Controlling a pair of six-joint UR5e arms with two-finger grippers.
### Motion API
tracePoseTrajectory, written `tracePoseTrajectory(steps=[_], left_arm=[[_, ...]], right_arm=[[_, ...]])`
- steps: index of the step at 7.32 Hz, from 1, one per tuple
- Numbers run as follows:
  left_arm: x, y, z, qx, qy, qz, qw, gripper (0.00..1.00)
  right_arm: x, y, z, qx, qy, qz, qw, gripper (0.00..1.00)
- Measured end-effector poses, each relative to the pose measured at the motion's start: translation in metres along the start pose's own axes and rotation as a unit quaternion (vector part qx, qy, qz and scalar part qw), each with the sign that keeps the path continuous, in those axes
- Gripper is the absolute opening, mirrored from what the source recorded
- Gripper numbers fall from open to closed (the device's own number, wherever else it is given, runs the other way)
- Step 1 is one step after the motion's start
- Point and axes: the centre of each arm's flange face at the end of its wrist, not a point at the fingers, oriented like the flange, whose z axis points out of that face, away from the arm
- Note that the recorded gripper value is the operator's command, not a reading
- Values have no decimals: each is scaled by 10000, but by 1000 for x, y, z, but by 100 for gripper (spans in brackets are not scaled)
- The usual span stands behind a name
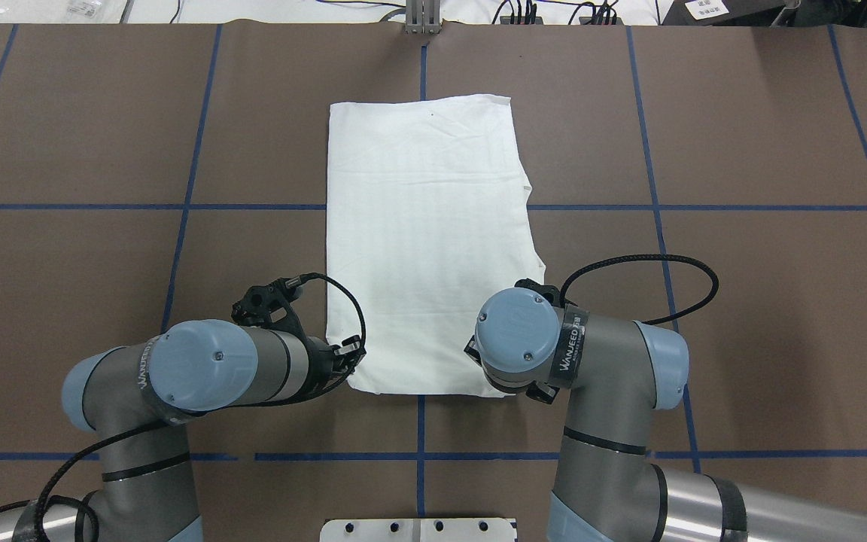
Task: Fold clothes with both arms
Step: 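Grasp the two shirt corners nearest the robot with both grippers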
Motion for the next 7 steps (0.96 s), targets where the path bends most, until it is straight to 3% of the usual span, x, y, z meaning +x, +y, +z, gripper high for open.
tracePoseTrajectory(steps=[4, 7], left_arm=[[1, 0, -4, -14, 32, 5, 10000, 0], [-4, 11, -43, -142, 279, 13, 9995, 0]], right_arm=[[3, 0, -42, -105, -389, -21, 9992, 0], [23, 9, -77, -247, -710, -155, 9970, 0]])
